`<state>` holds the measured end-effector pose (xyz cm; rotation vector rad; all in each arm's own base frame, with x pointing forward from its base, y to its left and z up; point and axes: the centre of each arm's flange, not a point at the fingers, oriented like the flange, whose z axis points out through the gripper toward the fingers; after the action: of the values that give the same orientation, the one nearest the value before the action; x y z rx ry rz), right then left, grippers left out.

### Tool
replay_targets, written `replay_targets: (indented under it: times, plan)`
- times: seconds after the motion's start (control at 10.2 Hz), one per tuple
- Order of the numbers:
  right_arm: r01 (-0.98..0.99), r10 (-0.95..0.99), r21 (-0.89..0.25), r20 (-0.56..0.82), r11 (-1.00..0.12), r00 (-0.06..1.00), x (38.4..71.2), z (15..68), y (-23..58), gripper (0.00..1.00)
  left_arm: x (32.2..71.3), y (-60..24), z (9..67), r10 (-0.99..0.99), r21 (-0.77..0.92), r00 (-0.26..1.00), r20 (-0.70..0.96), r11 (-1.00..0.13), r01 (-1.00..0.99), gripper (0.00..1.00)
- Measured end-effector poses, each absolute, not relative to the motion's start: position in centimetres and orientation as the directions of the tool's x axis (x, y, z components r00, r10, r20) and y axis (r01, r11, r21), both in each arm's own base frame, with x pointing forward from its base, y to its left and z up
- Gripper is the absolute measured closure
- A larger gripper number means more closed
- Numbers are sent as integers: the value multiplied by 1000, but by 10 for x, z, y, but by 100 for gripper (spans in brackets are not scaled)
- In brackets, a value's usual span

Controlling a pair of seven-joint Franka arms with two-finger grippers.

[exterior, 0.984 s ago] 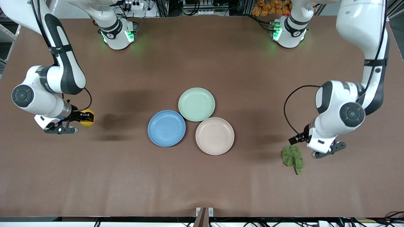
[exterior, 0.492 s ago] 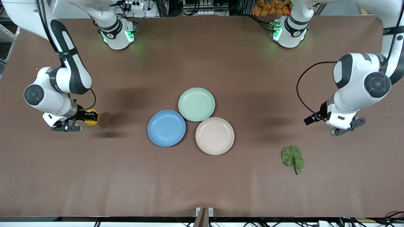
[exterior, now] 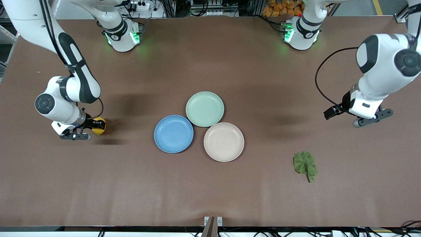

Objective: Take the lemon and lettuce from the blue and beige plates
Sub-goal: 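Release the lettuce onto the table while the right gripper lowers the lemon, then open the right gripper on the lemon while both grippers withdraw upward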

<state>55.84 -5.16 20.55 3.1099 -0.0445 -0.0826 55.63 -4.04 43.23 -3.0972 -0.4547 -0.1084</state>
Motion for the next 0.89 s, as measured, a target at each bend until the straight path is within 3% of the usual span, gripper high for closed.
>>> replay_targets:
  times: [0.1, 0.39, 0.89]
  plan:
    - [-29, -30, 31, -52, -999, 998, 559, 206, -52, 38, 554, -41, 453, 257, 11, 961, 106, -966, 257, 0]
    - [-42, -44, 36, -58, -998, 997, 573, 227, -60, 2, 553, -69, 528, 172, 15, 978, 121, -985, 172, 0]
    - [-27, -29, 31, -75, -999, 997, 605, 336, -50, 0, 534, -81, 641, -28, -2, 998, 60, -1000, -28, 0]
